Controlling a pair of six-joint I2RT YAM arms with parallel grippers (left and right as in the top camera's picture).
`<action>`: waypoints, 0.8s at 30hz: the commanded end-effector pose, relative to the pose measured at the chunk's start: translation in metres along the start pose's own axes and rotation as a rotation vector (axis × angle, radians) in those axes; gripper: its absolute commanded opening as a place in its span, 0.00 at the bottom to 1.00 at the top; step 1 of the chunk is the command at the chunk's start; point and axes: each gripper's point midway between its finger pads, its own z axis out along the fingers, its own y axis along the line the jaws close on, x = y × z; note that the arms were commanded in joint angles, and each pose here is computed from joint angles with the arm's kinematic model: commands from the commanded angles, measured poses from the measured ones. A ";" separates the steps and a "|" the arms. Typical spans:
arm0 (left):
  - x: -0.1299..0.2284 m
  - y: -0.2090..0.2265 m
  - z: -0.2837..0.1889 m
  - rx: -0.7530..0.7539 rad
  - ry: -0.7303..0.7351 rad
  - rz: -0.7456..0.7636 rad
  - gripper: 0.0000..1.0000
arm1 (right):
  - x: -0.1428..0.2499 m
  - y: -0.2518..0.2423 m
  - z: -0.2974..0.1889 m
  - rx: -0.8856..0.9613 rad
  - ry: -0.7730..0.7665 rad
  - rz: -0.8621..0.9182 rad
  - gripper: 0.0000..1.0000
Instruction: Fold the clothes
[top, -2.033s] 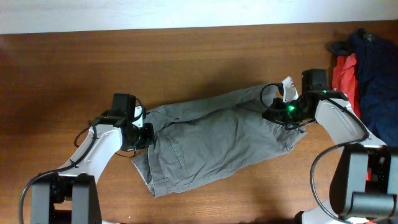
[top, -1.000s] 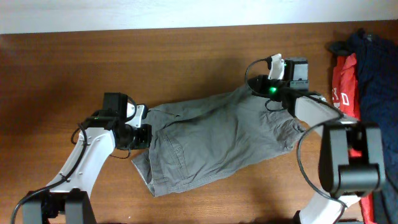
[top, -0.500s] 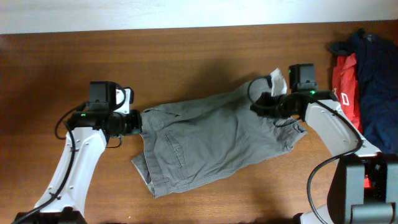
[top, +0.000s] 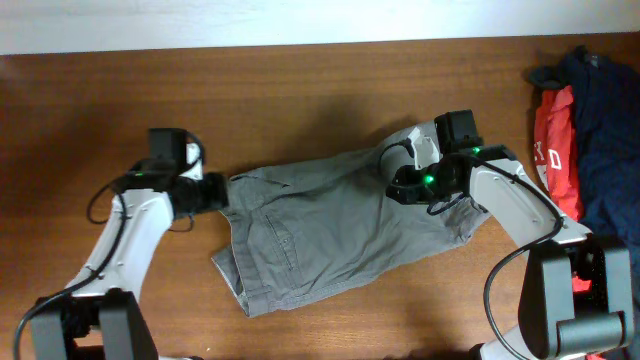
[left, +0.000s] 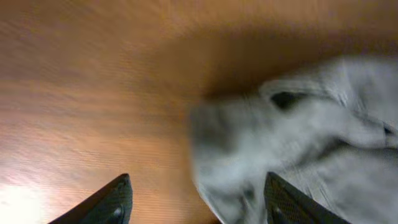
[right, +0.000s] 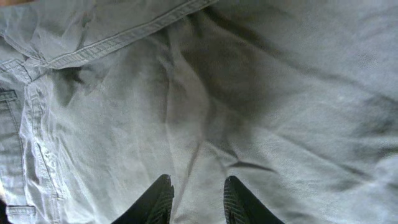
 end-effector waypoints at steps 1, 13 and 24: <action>-0.007 -0.001 0.007 0.042 -0.011 0.049 0.68 | -0.001 -0.003 0.000 0.013 -0.003 -0.013 0.33; -0.002 -0.020 0.045 0.172 0.025 0.314 0.47 | 0.000 -0.003 0.000 0.013 0.001 -0.012 0.33; -0.030 -0.028 0.017 0.173 -0.041 0.322 0.00 | -0.028 -0.015 -0.017 0.013 -0.094 0.005 0.33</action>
